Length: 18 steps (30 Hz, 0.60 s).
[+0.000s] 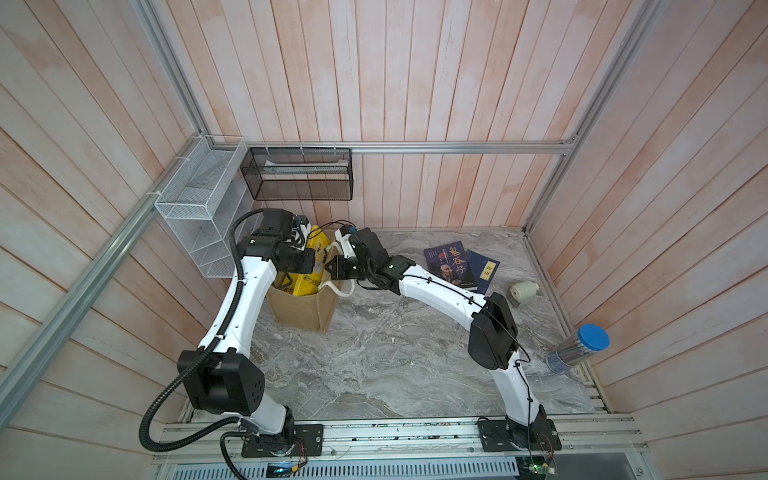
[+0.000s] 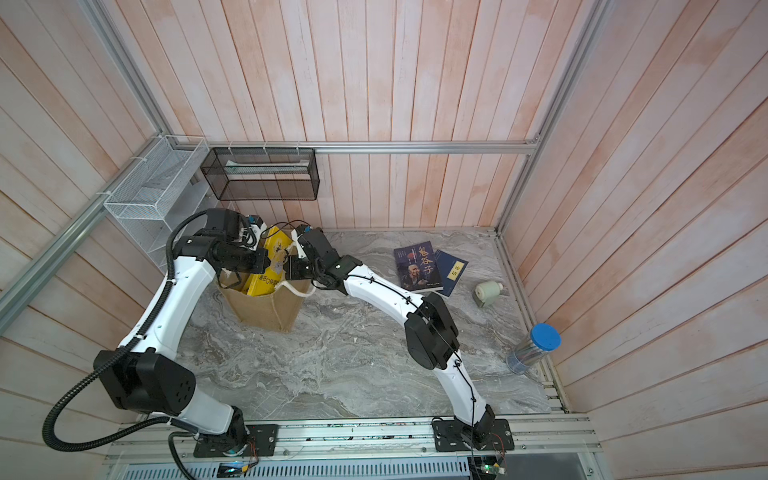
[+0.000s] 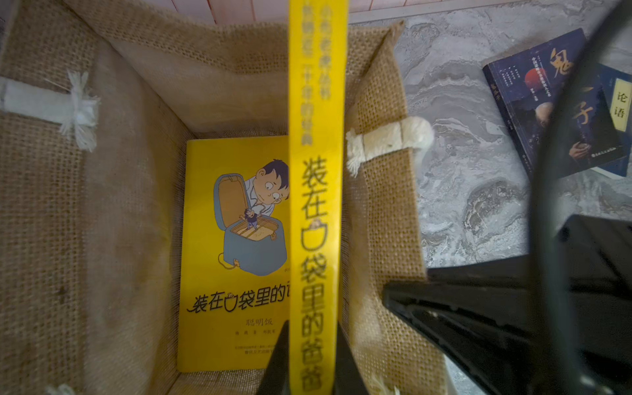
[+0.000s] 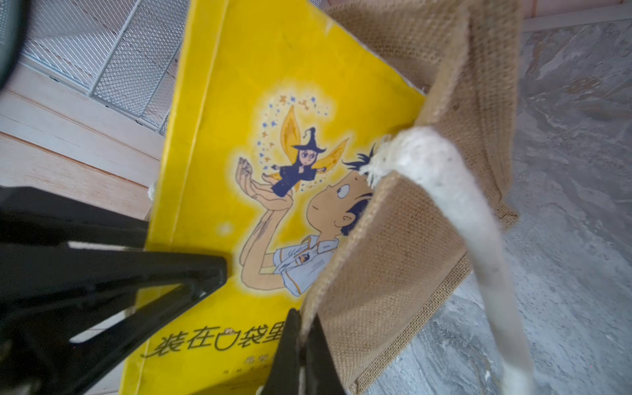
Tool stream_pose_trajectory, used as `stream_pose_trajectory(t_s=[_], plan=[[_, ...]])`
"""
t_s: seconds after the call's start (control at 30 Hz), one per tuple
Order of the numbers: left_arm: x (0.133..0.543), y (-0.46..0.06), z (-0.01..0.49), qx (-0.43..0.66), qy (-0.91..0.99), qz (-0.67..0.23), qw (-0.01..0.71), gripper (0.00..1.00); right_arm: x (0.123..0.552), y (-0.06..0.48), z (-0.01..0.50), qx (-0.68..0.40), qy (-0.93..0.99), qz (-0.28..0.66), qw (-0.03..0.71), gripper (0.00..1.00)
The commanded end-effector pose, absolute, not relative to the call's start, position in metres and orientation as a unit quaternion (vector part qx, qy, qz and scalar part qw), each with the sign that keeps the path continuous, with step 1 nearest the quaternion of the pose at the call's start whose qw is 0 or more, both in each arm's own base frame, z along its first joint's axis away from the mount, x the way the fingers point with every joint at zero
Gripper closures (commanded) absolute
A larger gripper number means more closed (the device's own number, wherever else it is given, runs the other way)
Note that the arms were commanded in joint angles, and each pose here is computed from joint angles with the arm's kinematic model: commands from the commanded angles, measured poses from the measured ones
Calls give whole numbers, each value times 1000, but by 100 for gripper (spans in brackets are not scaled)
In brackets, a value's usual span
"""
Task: Put the books into the canvas bag
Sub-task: Place the book in the canvas bag.
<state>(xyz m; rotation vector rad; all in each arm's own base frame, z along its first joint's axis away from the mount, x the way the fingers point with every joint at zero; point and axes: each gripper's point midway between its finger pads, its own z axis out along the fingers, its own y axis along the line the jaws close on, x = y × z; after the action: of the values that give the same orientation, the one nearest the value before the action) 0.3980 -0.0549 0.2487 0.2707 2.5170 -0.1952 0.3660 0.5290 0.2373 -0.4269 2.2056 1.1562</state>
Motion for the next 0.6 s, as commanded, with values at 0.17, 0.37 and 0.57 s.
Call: stream_pose_trajectory(t_s=[0.17, 0.37, 0.57], plan=[[418, -52, 242, 137, 937, -132, 292, 100, 363, 532, 275, -175, 799, 474, 326, 100], [439, -30, 228, 112, 949, -122, 269, 99, 365, 529, 275, -181, 800, 468, 330, 100], [442, -26, 228, 112, 948, -106, 279, 93, 366, 532, 277, -181, 795, 476, 330, 100]])
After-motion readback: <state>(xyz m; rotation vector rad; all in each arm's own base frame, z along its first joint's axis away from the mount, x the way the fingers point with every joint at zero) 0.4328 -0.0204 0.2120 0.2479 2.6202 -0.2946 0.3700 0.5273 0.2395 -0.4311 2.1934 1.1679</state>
